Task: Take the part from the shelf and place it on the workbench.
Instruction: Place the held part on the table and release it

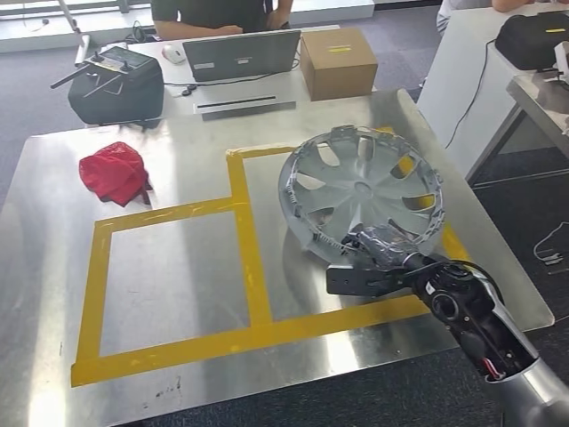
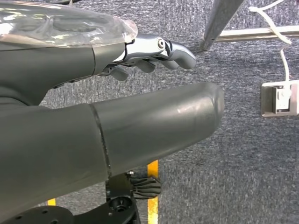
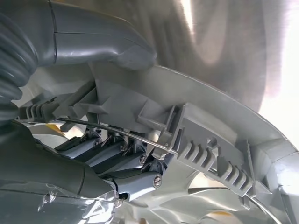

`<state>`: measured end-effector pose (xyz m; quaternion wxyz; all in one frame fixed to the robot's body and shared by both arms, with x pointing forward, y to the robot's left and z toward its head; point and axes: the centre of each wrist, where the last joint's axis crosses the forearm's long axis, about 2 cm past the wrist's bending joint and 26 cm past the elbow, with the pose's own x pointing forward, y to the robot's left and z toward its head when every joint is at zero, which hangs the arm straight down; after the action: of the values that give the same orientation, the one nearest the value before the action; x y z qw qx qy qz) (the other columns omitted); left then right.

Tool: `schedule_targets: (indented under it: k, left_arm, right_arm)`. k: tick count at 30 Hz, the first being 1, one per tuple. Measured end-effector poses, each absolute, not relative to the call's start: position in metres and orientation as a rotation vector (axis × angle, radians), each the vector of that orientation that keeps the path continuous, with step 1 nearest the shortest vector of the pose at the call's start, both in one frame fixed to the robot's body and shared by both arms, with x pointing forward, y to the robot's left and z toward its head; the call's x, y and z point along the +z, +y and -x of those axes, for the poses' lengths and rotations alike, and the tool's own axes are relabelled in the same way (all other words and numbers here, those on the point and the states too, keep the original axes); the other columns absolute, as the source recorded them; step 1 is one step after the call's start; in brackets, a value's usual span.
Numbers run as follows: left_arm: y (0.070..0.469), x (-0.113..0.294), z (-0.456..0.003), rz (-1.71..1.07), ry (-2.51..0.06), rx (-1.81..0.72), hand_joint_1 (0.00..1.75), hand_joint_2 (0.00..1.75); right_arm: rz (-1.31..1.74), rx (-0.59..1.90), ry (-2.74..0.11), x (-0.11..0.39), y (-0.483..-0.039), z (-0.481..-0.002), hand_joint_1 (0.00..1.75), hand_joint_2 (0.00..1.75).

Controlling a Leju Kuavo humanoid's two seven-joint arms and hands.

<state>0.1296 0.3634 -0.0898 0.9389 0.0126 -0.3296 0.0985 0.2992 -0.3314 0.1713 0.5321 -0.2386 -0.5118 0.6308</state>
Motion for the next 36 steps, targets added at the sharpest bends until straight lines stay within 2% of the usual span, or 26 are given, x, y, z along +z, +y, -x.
schedule_targets:
  k: [13, 19, 23, 25, 29, 36]
  left_arm:
    - [0.363, -0.089, -0.131, -0.017, -0.682, 0.196, 0.0, 0.0]
    - [0.363, -0.089, -0.132, -0.007, -0.684, 0.194, 0.0, 0.0]
    - [0.364, -0.089, -0.132, -0.006, -0.683, 0.194, 0.0, 1.75]
    - [0.364, -0.089, -0.132, -0.006, -0.682, 0.194, 0.0, 1.75]
    - [0.365, -0.089, -0.132, -0.005, -0.675, 0.192, 0.0, 0.0]
    - [0.366, -0.089, -0.131, -0.022, -0.673, 0.191, 0.0, 0.0]
  right_arm:
    - [0.514, 1.614, -1.354, 0.188, -0.282, -0.291, 1.75, 1.75]
    - [0.516, 1.631, -1.375, 0.192, -0.273, -0.29, 1.75, 1.75]
    - [0.515, 1.637, -1.385, 0.191, -0.271, -0.29, 0.0, 0.0]
    - [0.516, 1.639, -1.394, 0.192, -0.27, -0.291, 0.0, 0.0]
    - [0.52, 1.643, -1.405, 0.194, -0.269, -0.293, 0.0, 0.0]
    - [0.515, 1.636, -1.414, 0.195, -0.269, -0.296, 0.0, 0.0]
